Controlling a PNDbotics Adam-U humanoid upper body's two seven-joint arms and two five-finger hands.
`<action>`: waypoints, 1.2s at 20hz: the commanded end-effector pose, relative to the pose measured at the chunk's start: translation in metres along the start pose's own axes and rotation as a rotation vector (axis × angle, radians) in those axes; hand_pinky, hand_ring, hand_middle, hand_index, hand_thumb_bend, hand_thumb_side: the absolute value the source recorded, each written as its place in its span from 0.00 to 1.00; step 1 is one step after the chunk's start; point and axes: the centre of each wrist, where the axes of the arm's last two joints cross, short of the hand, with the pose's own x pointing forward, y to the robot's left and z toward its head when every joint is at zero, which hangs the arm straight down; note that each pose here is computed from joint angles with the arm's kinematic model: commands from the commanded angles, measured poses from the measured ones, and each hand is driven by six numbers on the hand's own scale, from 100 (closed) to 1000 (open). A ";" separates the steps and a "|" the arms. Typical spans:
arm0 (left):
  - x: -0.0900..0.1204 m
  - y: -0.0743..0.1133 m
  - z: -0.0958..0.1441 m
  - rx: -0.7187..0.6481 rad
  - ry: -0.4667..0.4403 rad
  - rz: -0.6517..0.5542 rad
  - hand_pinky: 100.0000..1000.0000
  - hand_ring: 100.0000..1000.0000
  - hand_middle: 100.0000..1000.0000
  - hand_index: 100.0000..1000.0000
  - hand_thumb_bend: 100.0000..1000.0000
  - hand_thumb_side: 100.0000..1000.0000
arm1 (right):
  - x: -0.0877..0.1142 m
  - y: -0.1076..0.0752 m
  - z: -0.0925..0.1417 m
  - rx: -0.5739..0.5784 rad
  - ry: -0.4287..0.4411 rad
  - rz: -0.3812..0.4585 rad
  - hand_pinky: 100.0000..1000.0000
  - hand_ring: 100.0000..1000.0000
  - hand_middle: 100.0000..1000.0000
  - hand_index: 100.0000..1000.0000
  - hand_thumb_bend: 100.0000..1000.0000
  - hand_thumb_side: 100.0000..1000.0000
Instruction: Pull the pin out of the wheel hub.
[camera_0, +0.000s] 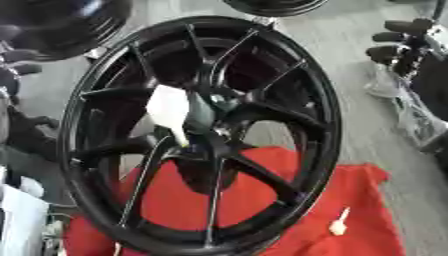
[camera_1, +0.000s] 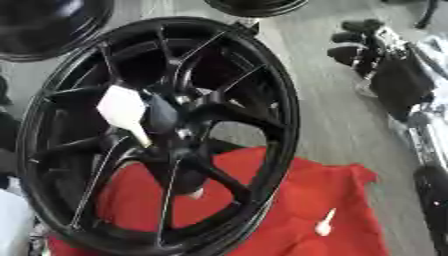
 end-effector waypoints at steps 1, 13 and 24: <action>0.011 0.004 -0.004 -0.005 -0.036 -0.017 0.60 0.59 0.72 0.68 0.03 0.77 | 0.010 -0.002 -0.002 0.006 -0.024 0.025 0.92 0.74 0.71 0.81 0.00 0.67; 0.050 -0.010 -0.024 -0.091 -0.168 -0.004 0.61 0.62 0.72 0.69 0.03 0.74 | 0.005 -0.005 0.004 -0.014 -0.001 0.038 0.92 0.74 0.71 0.81 0.00 0.68; 0.183 -0.046 -0.049 -0.674 -0.471 -0.394 0.67 0.66 0.74 0.74 0.00 0.65 | 0.000 -0.007 0.010 -0.012 0.032 0.073 0.91 0.74 0.71 0.81 0.00 0.69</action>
